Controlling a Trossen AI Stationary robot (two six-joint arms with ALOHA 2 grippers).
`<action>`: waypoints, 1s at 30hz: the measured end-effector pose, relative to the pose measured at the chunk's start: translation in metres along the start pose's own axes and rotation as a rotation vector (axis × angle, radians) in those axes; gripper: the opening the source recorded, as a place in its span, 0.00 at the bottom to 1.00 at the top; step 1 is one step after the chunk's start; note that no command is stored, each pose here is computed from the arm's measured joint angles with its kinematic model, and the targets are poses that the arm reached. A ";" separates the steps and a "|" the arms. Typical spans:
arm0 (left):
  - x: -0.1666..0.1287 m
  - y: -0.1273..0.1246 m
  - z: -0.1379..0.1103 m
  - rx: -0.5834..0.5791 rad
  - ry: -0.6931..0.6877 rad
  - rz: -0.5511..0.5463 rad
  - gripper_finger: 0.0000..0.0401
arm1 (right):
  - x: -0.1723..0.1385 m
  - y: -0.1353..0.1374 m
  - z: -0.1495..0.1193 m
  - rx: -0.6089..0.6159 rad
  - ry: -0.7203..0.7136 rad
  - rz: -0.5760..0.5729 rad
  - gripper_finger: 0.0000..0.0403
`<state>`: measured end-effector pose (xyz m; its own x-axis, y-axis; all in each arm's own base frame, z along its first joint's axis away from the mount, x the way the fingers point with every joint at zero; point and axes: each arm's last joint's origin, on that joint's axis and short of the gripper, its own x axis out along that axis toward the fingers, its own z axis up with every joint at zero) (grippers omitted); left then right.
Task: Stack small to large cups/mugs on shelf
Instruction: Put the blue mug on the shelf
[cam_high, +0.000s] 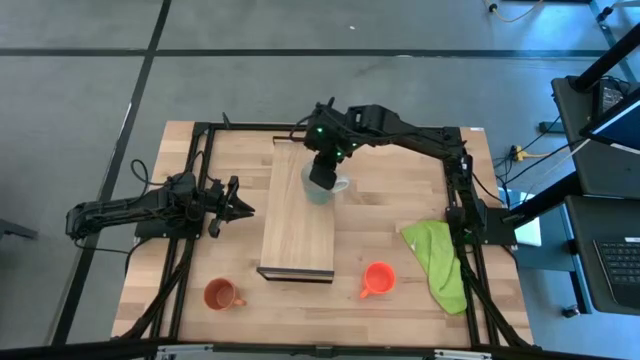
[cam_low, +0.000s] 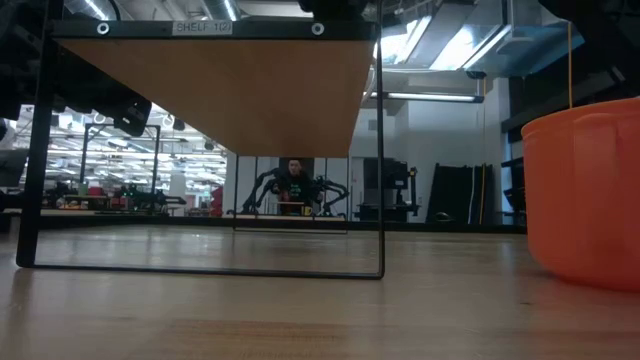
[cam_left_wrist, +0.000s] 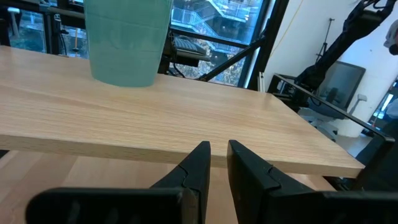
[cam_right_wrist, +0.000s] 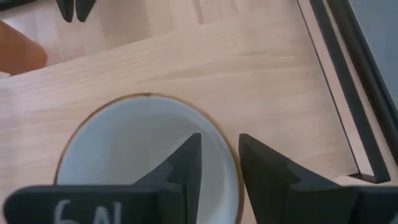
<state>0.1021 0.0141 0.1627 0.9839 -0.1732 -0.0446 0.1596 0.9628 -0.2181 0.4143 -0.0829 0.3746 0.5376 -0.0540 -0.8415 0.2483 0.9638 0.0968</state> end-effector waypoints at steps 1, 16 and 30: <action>0.000 0.000 0.000 0.000 0.001 0.000 0.13 | -0.002 0.000 0.000 0.000 -0.009 0.001 0.27; 0.000 0.000 0.000 0.000 0.000 0.000 0.13 | -0.074 -0.003 -0.027 0.015 0.037 -0.094 0.27; 0.000 0.000 0.000 0.000 0.000 0.000 0.13 | -0.062 0.008 -0.056 0.087 0.230 -0.100 0.02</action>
<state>0.1021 0.0141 0.1627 0.9839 -0.1732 -0.0444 0.1597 0.9628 -0.2179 0.3379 -0.0571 0.3984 0.3119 -0.0772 -0.9470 0.3646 0.9301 0.0443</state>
